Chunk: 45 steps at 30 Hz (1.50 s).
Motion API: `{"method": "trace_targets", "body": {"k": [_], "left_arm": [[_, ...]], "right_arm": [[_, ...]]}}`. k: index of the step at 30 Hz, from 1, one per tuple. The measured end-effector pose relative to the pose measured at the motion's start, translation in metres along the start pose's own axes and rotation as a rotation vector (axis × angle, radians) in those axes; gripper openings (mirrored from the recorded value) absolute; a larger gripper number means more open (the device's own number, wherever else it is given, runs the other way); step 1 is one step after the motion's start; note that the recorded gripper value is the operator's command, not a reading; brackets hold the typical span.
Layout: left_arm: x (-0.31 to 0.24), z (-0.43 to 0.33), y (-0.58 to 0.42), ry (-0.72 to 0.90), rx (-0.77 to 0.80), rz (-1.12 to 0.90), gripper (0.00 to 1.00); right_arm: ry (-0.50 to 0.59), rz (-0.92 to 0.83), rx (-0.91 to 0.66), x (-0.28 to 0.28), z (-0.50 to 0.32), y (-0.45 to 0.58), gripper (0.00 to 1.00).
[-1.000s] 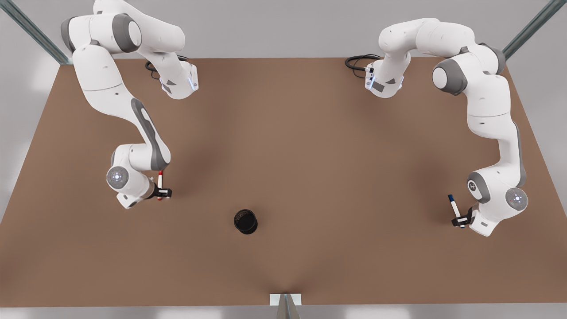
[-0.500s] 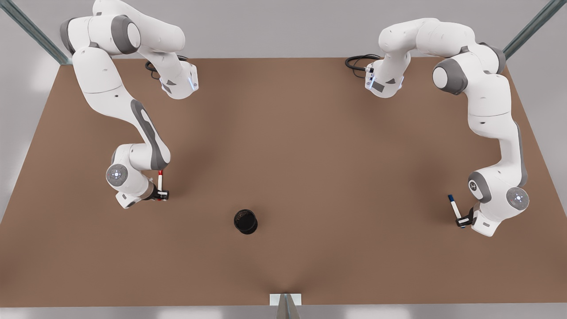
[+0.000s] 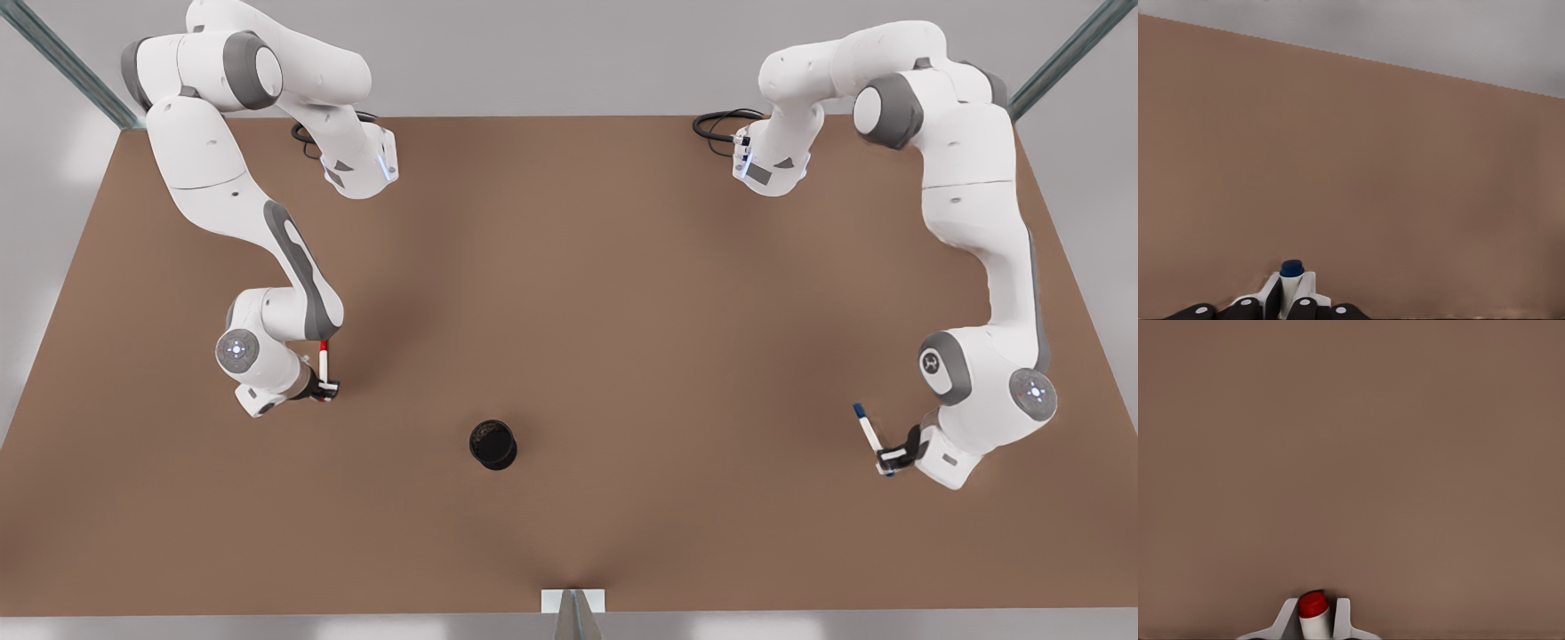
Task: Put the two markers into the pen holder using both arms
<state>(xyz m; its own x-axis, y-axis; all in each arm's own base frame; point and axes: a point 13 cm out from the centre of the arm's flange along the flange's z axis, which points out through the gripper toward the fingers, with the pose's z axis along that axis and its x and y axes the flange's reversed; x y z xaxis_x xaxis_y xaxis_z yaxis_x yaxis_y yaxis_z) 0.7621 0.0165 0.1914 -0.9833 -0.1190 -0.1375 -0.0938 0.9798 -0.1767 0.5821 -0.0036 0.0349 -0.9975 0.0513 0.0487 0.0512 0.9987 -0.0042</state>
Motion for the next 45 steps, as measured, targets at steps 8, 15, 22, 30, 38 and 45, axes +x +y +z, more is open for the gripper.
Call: {"method": "trace_targets", "body": {"k": [8, 15, 22, 30, 38, 45], "left_arm": [[0.109, 0.027, -0.488, -0.137, 0.395, 0.416, 0.21], [0.089, -0.045, -0.608, -0.647, 0.661, 0.287, 0.21], [0.071, -0.051, -0.606, -0.916, 0.602, 0.334, 0.21], [0.102, -0.041, -0.630, -0.921, 0.663, 0.288, 0.21], [0.104, -0.027, -0.625, -0.935, 0.642, 0.296, 1.00], [0.081, -0.036, -0.603, -0.954, 0.624, 0.262, 1.00]], "right_arm": [[-0.063, -0.016, -0.003, -0.020, -0.035, 0.000, 0.25], [-0.230, -0.111, -0.034, -0.089, -0.188, 0.063, 0.21], [-0.217, -0.188, -0.065, -0.090, -0.240, 0.123, 0.21], [-0.189, -0.190, -0.070, -0.088, -0.248, 0.134, 0.21], [-0.167, -0.172, -0.067, -0.085, -0.243, 0.126, 0.21], [-0.158, -0.167, -0.066, -0.084, -0.239, 0.124, 0.21]]}}
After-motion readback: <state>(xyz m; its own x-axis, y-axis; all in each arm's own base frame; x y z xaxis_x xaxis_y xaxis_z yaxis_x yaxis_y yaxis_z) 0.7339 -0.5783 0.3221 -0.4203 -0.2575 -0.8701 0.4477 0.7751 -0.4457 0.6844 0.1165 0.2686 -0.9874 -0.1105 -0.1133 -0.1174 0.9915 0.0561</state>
